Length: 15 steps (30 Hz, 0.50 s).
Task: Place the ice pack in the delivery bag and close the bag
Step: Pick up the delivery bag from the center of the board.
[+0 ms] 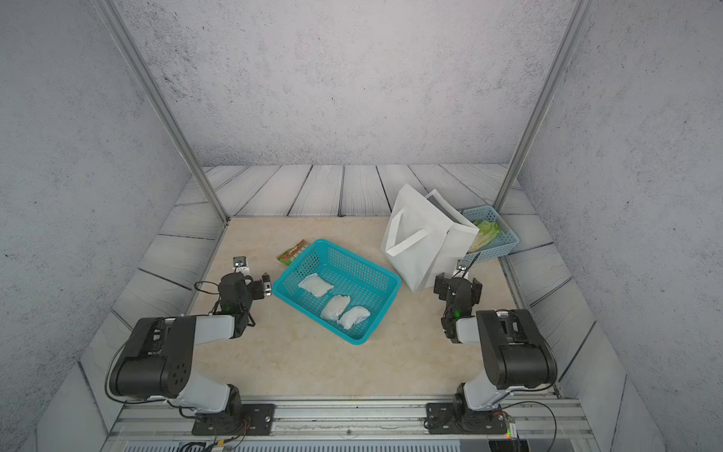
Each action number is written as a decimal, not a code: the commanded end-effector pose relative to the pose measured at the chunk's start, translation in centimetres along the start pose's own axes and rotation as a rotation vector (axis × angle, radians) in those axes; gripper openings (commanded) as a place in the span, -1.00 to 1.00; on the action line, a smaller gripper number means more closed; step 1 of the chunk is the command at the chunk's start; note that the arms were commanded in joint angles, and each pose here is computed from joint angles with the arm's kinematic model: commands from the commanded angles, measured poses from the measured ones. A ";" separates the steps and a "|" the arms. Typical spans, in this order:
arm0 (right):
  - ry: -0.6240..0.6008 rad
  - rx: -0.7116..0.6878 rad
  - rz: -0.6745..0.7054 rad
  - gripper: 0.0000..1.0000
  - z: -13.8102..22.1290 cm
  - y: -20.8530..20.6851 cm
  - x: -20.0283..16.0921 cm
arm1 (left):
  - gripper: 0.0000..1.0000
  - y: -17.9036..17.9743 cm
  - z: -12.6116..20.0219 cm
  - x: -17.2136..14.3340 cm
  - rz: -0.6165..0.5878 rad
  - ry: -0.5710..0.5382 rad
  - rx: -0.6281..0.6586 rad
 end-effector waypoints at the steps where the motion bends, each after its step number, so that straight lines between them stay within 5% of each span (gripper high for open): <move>1: -0.027 -0.007 0.001 0.98 -0.3 0.3 0.5 | 1.00 0.4 -0.3 0.6 0.002 -0.020 0.009; 15: -0.027 -0.007 0.001 0.98 -0.3 0.3 0.5 | 1.00 0.4 -0.3 0.5 0.000 -0.019 0.008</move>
Point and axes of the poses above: each gripper's point midway between its finger pads, its own z axis back along the fingers, its own y axis along the line the jaws close on, x = y × z, the point moved 9 cm from there along z, back along the fingers, and after that the axes turned 14 degrees about -z, right-handed, at the moved point
